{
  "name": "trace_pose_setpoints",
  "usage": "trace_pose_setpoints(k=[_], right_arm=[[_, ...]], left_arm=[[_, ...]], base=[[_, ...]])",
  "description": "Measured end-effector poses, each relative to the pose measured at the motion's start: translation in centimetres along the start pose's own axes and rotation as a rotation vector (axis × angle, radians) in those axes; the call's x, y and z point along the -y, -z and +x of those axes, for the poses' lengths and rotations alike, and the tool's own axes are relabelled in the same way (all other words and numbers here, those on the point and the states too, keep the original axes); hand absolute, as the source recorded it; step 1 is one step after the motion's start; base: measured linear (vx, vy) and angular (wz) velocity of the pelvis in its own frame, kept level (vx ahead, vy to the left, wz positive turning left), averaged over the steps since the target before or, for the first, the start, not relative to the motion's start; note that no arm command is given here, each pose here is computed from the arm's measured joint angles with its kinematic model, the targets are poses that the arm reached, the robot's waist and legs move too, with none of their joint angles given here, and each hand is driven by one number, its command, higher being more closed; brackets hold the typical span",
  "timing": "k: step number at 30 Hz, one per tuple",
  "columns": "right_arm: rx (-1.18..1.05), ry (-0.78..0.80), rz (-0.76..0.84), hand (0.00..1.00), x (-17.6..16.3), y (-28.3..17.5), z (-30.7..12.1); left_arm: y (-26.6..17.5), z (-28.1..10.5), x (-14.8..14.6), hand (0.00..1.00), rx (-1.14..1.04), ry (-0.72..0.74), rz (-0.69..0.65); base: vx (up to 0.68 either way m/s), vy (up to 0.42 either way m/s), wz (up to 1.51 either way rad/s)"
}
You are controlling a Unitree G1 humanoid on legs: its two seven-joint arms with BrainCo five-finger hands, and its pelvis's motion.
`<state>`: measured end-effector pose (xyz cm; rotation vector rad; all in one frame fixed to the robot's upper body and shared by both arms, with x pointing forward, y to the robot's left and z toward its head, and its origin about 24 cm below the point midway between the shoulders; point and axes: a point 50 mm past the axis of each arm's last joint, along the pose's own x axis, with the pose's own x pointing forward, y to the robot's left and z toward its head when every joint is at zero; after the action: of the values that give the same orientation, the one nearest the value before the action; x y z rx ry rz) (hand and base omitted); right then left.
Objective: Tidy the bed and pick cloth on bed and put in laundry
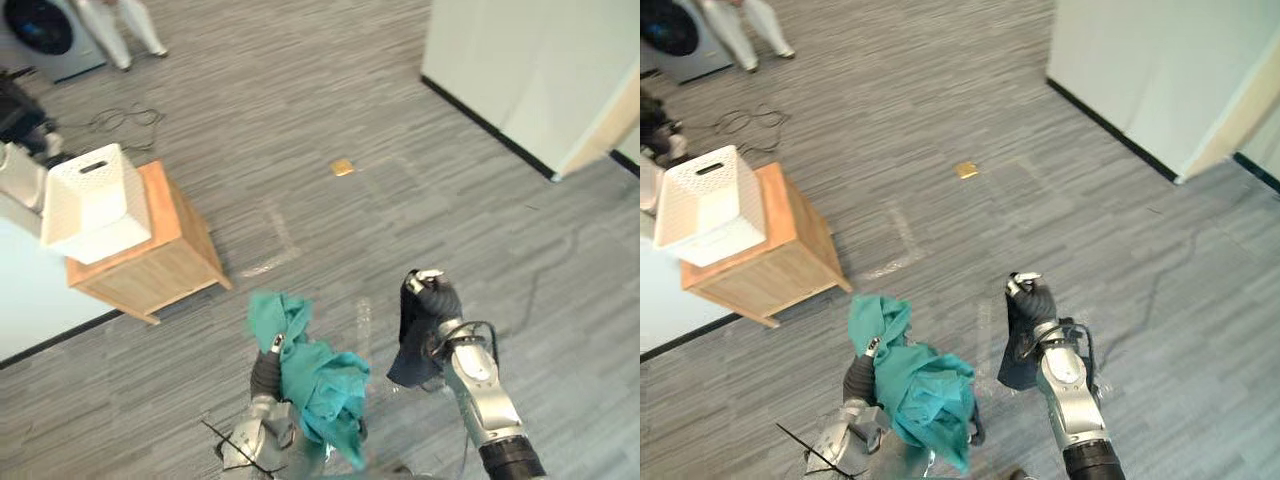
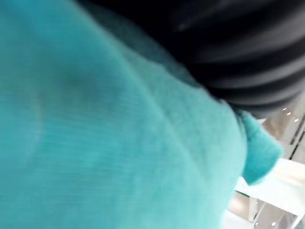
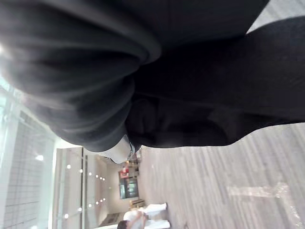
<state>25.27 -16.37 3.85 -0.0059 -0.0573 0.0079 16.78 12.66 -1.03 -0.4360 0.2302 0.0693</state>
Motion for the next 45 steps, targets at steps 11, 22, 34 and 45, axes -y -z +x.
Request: trace_pose_setpoints(k=[11, 22, 34, 45], right_arm=[[-0.042, 0.083, 0.074, 1.0, 0.1, 1.2, -3.8], [-0.036, 0.025, 0.054, 1.0, -0.4, 0.9, -3.9], [0.033, 0.0, 0.054, 1.0, -0.4, -0.5, -2.4], [0.198, 0.176, 0.065, 1.0, 2.3, -3.7, -1.8]], left_arm=[[-4.9, 1.7, 2.2, 1.0, 0.239, 0.064, 0.144], [-5.5, 3.0, 1.5, 1.0, 0.292, -0.041, 0.127], [-5.2, 2.3, 1.4, 1.0, 0.291, -0.021, 0.133], [-4.9, 1.0, 0.1, 1.0, 0.262, -0.019, 0.25]], base=[[0.61, -0.024, 1.24], [0.66, -0.452, 0.8], [0.45, -0.235, 0.3], [0.5, 0.027, 1.23]])
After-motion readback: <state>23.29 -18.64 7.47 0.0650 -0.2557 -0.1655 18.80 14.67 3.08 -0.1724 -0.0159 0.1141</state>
